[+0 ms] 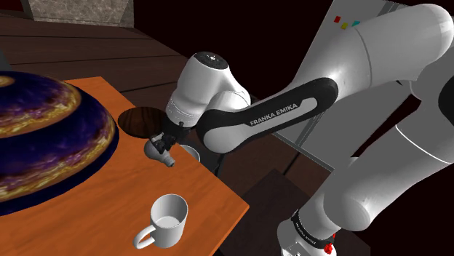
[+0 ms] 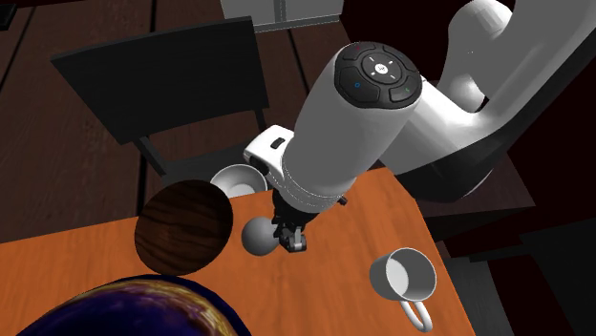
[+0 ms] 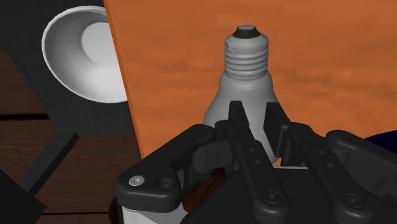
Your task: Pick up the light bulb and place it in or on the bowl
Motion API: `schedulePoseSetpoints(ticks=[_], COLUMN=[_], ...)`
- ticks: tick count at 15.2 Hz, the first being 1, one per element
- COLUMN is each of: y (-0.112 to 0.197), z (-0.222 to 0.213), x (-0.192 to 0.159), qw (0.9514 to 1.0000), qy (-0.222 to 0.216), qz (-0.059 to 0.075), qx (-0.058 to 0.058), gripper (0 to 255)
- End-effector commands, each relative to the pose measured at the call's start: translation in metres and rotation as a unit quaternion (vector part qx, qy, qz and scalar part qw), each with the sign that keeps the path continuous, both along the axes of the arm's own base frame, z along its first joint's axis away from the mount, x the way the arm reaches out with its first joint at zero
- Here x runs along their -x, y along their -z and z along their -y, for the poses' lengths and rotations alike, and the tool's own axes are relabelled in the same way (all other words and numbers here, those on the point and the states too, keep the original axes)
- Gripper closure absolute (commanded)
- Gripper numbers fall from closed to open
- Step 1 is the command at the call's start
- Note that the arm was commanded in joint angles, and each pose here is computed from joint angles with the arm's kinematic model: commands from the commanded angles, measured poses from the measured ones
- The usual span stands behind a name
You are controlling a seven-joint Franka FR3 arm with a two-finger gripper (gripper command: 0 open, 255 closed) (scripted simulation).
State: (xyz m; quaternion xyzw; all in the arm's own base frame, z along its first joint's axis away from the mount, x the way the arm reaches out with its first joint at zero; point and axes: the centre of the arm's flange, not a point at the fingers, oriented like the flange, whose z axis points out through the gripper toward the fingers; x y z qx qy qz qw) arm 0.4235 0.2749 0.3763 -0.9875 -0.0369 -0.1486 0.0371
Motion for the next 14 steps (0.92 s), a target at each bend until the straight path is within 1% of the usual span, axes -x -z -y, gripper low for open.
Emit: schedulePoseSetpoints(ticks=[1, 4, 7, 8, 9, 10, 11, 14], y=[0.005, 0.005, -0.011, -0.007, -0.007, -0.003, 0.0, 0.016], z=[0.002, 0.0, 0.0, 0.001, 0.001, -0.001, -0.003, -0.004], x=[0.001, 0.0, 0.0, 0.0, 0.0, 0.002, 0.005, 0.002], qw=[1.0, 1.0, 1.0, 1.0, 1.0, 0.9993, 0.9979, 0.9979], qy=[0.001, 0.001, 0.001, 0.001, 0.001, 0.007, 0.013, 0.013], qz=[-0.006, -0.006, -0.006, -0.004, -0.004, -0.035, -0.062, -0.062], qx=[0.002, 0.002, 0.002, 0.002, 0.002, 0.008, 0.013, 0.013], gripper=[255, 255, 255, 255, 0, 0, 0, 0])
